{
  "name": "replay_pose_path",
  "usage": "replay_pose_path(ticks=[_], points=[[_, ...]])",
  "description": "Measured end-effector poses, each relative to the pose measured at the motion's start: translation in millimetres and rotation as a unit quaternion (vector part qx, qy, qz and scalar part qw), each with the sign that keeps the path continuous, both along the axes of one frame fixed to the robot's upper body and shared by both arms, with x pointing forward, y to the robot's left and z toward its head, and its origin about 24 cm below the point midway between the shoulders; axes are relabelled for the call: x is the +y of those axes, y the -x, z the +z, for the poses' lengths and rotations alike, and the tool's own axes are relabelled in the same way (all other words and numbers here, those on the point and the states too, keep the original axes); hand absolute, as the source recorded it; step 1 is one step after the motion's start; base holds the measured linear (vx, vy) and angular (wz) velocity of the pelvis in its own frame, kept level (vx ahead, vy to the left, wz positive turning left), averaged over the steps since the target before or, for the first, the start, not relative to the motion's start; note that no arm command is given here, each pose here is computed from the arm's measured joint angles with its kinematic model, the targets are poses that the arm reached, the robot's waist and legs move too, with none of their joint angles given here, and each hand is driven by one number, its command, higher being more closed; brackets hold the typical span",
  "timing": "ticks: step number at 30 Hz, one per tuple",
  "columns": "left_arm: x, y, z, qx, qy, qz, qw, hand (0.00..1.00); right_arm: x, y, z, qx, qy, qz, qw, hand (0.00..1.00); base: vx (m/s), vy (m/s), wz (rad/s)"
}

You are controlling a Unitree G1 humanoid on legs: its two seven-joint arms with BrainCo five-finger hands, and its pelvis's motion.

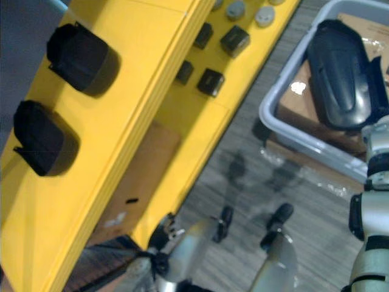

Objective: Walk over and take plastic housings, then place them on the shelf

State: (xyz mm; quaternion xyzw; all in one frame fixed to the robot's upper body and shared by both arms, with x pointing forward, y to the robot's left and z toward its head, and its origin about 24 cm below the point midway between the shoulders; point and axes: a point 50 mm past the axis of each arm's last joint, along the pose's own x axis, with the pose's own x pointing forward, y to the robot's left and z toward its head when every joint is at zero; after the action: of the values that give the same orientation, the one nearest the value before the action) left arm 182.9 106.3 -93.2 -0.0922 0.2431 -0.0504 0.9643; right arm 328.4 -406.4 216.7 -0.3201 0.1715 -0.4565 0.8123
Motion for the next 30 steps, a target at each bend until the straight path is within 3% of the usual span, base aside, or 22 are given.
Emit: replay_pose_path(ticks=[6, 10, 22, 30], points=[[-1, -4, 5, -0.021, 0.006, 0.003, 1.000, 0.00, -1, 0, -1, 0.071, 0.072, 0.013, 0.995, 1.00, -0.02, 0.057, 0.06], [-25, -12, 25, -0.071, 0.053, -0.009, 0.996, 0.00, 2, -4, 1, 0.077, 0.112, 0.030, 0.990, 1.00, -0.02, 0.059, 0.01], [-18, -36, 91, -0.230, 0.130, 0.027, 0.964, 0.00, 21, -13, 32, -0.022, 0.227, 0.042, 0.973, 1.00, -0.02, 0.037, -0.02], [-15, -48, 123, -0.298, 0.137, 0.007, 0.945, 0.00, 46, -24, 43, -0.089, 0.265, 0.072, 0.957, 1.00, 0.02, 0.011, -0.03]])
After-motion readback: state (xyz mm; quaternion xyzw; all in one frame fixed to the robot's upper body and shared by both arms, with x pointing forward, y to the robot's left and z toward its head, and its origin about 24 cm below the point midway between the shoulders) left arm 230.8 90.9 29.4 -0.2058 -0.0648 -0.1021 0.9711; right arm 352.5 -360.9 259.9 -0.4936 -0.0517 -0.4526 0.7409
